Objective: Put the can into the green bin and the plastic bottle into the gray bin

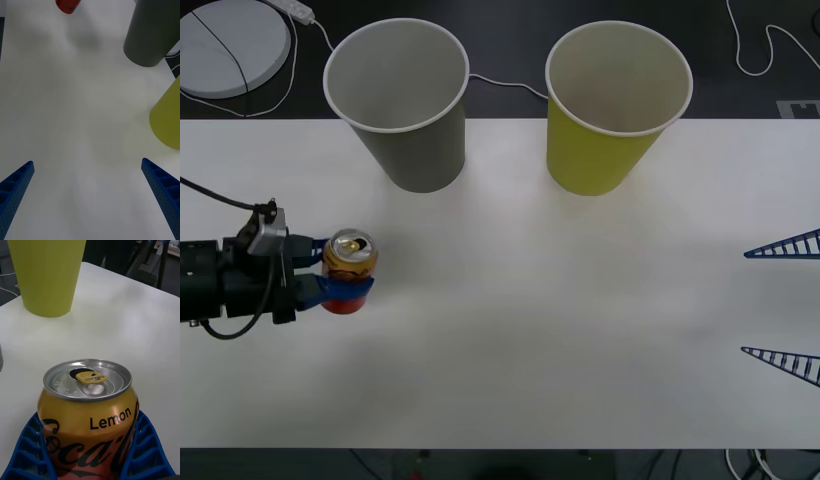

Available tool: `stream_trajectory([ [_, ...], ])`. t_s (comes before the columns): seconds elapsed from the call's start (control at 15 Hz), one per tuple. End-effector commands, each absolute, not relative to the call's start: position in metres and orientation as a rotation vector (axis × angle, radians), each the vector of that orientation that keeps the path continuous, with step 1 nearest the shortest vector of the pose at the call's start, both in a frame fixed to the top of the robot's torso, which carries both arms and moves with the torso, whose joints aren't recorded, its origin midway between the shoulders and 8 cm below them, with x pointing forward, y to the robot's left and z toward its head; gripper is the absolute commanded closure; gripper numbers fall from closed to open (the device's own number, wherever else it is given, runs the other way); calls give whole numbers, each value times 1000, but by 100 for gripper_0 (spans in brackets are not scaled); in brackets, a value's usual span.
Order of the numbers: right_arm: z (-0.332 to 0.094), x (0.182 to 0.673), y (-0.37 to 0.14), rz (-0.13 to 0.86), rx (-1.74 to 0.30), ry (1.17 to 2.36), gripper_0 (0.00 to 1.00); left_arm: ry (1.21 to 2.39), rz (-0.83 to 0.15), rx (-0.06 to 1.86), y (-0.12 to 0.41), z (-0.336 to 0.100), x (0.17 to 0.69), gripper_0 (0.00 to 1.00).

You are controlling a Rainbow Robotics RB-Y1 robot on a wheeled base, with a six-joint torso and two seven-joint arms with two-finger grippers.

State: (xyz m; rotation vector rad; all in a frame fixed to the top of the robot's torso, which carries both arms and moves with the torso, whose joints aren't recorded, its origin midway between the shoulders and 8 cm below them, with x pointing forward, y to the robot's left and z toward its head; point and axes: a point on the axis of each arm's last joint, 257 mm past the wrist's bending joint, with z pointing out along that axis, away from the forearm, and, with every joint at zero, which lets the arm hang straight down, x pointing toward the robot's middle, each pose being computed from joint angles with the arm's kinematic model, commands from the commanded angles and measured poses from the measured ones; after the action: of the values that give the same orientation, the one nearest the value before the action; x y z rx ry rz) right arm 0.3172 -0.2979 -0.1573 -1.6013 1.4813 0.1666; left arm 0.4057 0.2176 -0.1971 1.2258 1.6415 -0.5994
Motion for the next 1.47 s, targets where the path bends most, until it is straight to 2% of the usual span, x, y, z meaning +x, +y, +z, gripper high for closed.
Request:
stream_trajectory([
  [0.07,-157,317,-298,167,-1601,1481,0,1686,-582,1245,219,-181,402,100],
  [0.33,-157,317,-298,167,-1601,1481,0,1751,-598,1288,214,-143,384,100],
  [0.73,-157,317,-298,167,-1601,1481,0,1888,-455,1352,207,-89,411,100],
  [1.0,-157,317,-298,167,-1601,1481,0,1937,-454,1293,190,-61,425,100],
  [1.27,-157,317,-298,167,-1601,1481,0,1973,-406,1300,159,-28,435,100],
  [1.47,-157,317,-298,167,-1601,1481,0,1962,-276,1386,131,-15,447,100],
])
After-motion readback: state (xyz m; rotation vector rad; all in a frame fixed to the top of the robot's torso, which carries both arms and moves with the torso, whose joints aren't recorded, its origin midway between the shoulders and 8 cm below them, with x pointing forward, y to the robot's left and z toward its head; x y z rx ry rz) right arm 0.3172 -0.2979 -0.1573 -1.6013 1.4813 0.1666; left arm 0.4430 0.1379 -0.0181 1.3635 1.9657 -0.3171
